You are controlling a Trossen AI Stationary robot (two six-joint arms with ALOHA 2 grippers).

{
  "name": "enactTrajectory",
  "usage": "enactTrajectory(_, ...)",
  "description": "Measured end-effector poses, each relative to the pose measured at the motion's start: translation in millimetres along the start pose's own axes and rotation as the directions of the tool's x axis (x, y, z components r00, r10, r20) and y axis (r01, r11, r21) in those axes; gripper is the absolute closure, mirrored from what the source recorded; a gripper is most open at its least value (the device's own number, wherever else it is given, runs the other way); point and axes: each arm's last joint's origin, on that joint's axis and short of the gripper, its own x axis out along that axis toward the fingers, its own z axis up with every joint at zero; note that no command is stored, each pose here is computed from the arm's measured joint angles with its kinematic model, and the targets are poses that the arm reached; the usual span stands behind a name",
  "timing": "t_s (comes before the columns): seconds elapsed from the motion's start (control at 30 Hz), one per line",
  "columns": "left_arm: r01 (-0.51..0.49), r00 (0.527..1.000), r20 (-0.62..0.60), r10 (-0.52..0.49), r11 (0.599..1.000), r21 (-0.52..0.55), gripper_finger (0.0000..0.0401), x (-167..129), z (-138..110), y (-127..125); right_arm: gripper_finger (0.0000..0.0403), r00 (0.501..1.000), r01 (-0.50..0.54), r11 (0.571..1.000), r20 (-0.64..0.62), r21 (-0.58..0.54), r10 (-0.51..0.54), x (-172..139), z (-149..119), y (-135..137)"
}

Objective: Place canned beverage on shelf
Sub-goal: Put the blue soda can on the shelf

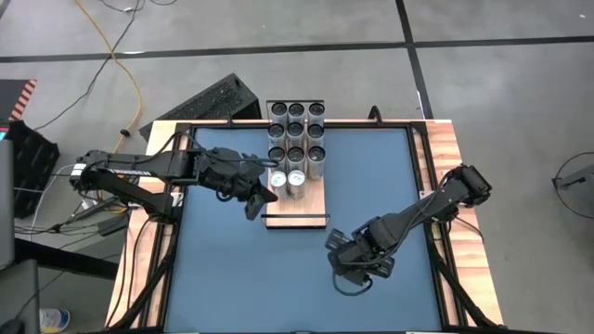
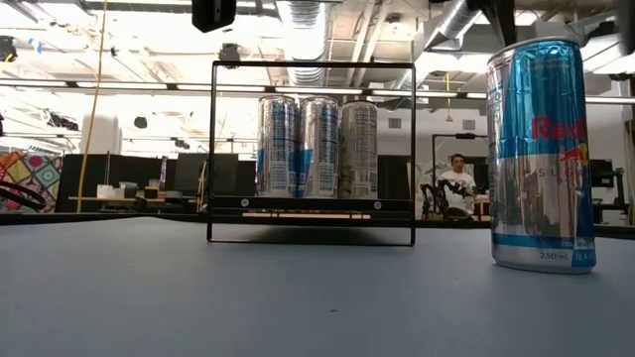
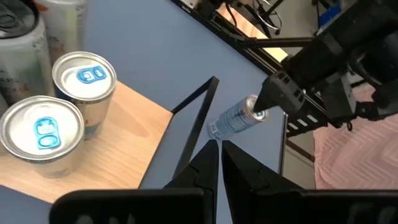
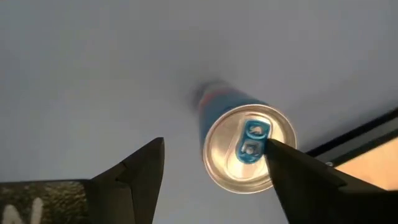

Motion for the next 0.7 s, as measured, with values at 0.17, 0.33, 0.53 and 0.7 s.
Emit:
enactTrajectory(0.17, -0.016, 1.0, 0.015, 0.016, 1.0, -0.003, 0.0394, 0, 1, 0, 0.0124, 0.998, 0.052, 0.998, 0.026, 0.046, -0.053, 5, 1, -4)
enactTrajectory(0.33, -0.018, 1.0, 0.016, 0.018, 1.0, -0.008, 0.0394, 0, 1, 0, 0.0126, 0.998, 0.051, 0.989, 0.032, 0.138, -0.056, 6, 1, -6)
enactTrajectory(0.53, -0.04, 0.999, 0.033, 0.041, 0.999, -0.02, 0.0394, 0, 1, 1, 0.0127, 0.998, 0.058, 0.979, 0.027, 0.194, -0.064, 2, 0, -3)
enactTrajectory(0.7, -0.055, 0.997, 0.046, 0.056, 0.998, -0.028, 0.0394, 0, 2, 1, 0.0128, 0.989, 0.14, 0.976, 0.013, 0.168, -0.144, -8, 4, 3)
